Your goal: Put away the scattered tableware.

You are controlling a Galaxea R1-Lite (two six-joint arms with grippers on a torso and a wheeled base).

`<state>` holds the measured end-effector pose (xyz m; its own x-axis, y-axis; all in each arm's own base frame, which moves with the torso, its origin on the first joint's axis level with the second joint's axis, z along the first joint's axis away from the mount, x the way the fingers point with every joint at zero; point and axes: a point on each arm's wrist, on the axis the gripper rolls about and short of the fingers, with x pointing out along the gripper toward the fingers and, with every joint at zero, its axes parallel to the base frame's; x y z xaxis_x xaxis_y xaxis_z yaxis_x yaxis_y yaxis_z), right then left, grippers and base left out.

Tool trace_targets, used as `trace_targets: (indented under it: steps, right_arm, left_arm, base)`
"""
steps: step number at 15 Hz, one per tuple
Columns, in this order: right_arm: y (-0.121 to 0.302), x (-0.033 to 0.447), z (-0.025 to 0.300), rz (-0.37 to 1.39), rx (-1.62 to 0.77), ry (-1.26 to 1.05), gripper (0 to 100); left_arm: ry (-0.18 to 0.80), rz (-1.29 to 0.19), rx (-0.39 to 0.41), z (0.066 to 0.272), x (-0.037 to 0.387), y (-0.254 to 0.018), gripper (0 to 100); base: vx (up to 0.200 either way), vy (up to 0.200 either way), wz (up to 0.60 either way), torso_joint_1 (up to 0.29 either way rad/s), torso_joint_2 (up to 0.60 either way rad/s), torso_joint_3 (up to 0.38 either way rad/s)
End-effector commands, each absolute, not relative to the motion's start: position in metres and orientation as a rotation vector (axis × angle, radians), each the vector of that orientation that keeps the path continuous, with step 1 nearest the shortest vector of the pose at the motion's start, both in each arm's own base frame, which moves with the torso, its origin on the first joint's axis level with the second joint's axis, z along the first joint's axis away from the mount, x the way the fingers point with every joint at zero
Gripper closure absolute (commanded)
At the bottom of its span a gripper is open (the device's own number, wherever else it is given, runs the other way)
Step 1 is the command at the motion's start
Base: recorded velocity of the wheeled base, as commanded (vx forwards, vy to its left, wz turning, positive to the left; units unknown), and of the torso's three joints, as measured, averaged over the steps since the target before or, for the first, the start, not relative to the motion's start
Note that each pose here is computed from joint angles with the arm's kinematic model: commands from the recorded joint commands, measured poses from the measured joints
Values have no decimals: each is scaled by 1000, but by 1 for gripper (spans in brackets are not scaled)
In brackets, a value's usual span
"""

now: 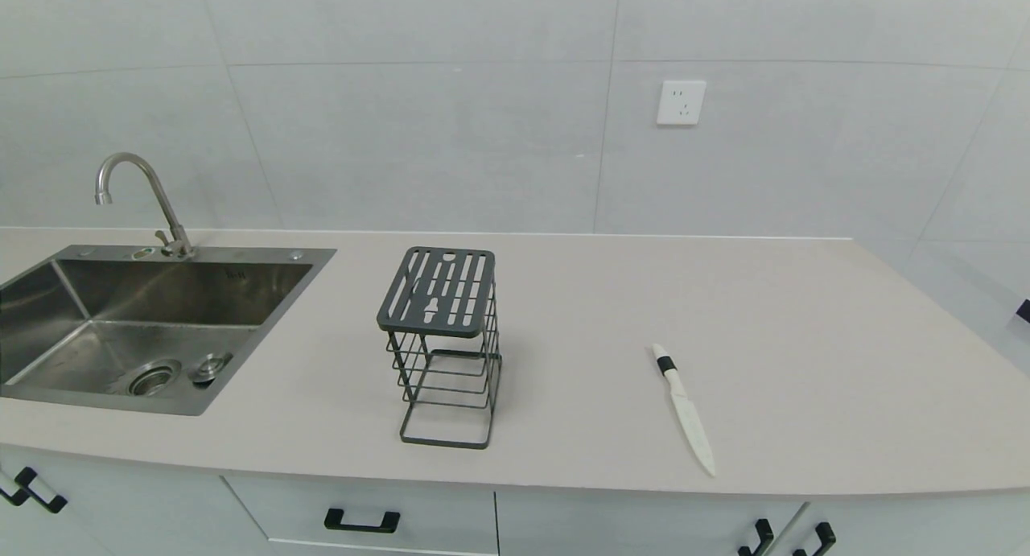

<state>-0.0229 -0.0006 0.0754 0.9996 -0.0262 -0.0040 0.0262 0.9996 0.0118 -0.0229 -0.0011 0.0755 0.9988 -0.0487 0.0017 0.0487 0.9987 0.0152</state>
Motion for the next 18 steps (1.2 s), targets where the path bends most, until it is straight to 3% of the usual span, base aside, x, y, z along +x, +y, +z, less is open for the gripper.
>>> trace_targets:
  steps: [1,7,12,18]
  right_arm:
    - [-1,-23,75,-26,12,6,0]
    - [-1,-23,75,-28,11,6,0]
    - [-1,-23,75,-28,11,6,0]
    - [-1,-23,75,-28,11,6,0]
  left_arm:
    - [-2,-49,15,76,-23,-1,0]
    - [-2,-51,15,76,-23,-1,0]
    - [0,-49,15,75,-23,-1,0]
    - [0,-46,17,75,-23,-1,0]
  base:
    - [0,0,0,0,0,0]
    - [0,0,0,0,0,0]
    - [0,0,0,170,-327,-157]
    - [0,0,0,16,-29,-15]
